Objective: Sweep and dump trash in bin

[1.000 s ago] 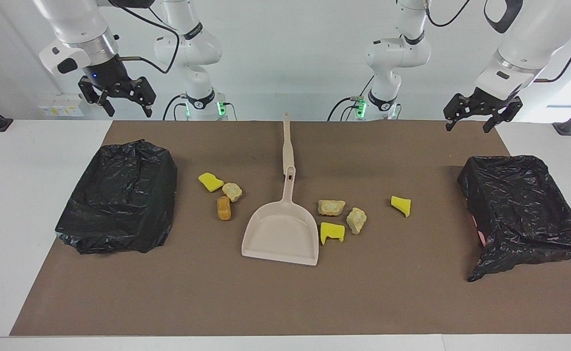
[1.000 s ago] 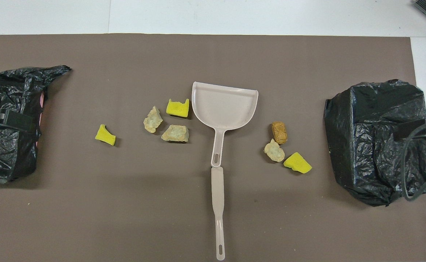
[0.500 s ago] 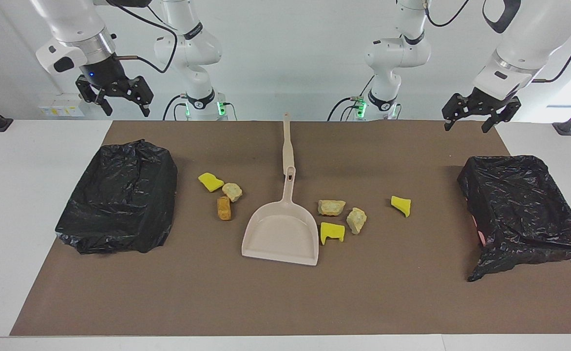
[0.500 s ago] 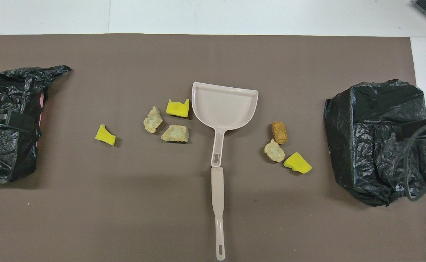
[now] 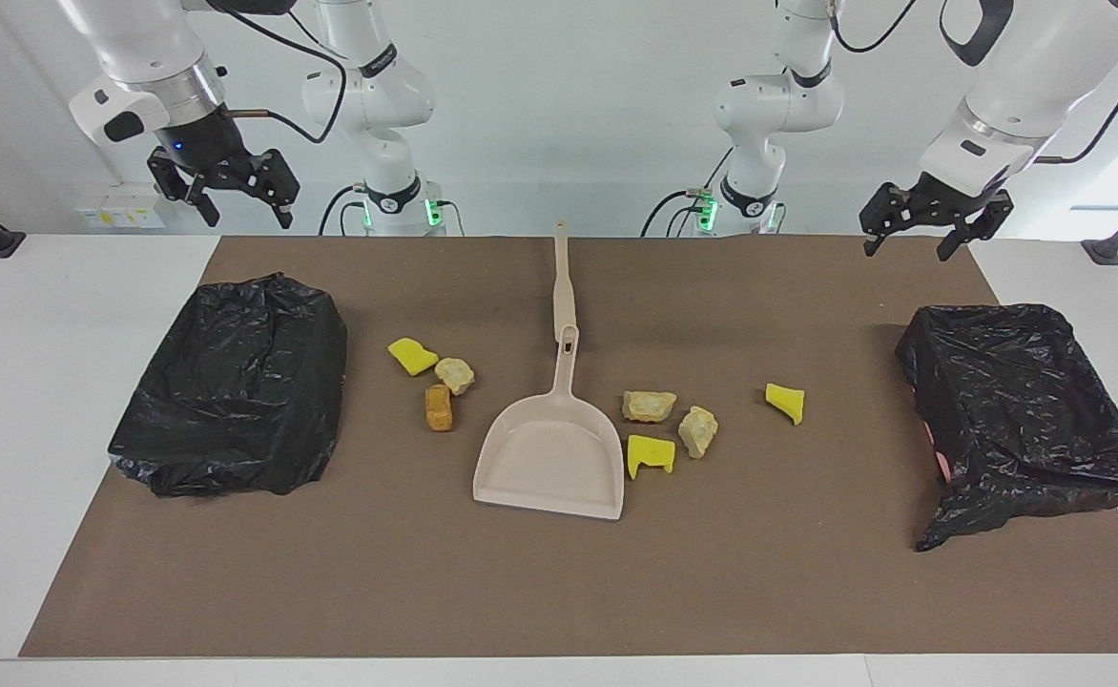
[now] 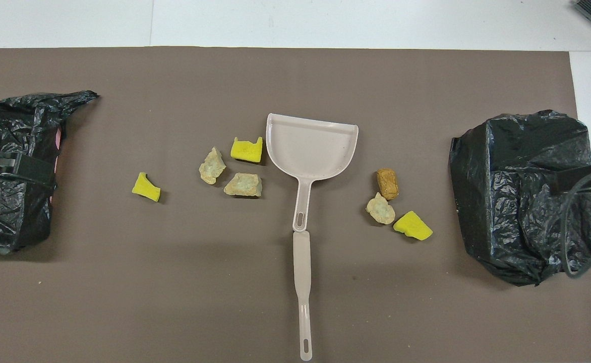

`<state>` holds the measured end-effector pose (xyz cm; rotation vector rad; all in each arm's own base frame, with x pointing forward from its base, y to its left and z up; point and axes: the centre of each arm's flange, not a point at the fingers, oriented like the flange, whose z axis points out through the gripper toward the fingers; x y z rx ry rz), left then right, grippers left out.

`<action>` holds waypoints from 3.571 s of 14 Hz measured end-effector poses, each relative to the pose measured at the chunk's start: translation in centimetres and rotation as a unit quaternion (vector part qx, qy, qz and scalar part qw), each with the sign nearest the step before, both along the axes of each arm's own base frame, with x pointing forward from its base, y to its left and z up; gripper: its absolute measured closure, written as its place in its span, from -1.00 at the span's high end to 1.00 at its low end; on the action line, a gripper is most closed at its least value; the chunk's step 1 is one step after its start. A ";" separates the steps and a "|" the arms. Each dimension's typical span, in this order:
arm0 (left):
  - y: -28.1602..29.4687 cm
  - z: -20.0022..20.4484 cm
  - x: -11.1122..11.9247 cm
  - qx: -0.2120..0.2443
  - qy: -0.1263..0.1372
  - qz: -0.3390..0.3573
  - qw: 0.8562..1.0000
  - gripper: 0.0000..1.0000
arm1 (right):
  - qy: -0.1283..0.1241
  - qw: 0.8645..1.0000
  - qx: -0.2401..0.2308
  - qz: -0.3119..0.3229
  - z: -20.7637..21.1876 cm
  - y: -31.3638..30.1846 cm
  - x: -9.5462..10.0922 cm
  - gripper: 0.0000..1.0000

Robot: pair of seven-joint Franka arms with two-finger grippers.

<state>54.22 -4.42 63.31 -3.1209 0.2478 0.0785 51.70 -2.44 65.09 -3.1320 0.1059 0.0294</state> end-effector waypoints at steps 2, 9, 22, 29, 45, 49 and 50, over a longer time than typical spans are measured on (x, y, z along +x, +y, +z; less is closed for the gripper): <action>0.0 -0.1 0.0 0.000 0.001 -0.001 1.000 1.00 | 0.000 1.000 0.000 0.000 0.0 0.0 0.0 1.00; -0.1 -0.3 -0.3 0.000 0.004 -0.003 1.000 1.00 | 0.000 1.000 0.000 0.000 0.0 0.0 0.0 1.00; -0.6 -1.0 -0.5 -0.028 0.014 -0.002 1.000 1.00 | 0.001 1.000 0.000 0.000 0.0 0.0 -0.1 1.00; -10.9 -6.6 -2.0 -0.048 0.025 -0.041 0.998 1.00 | 0.001 1.000 0.000 0.000 0.0 0.0 -0.1 1.00; -39.3 -23.8 -23.8 -0.009 0.034 -0.080 0.996 1.00 | 0.001 1.000 0.000 -0.003 -0.1 -0.3 -0.2 1.00; -41.1 -26.4 -28.0 -0.004 0.030 -0.062 0.998 1.00 | 0.001 1.000 0.000 -0.003 -0.1 -0.3 -0.2 1.00; -41.3 -26.9 -28.3 -0.007 0.025 -0.044 0.999 1.00 | 0.001 1.000 0.000 -0.003 -0.1 -0.3 -0.2 1.00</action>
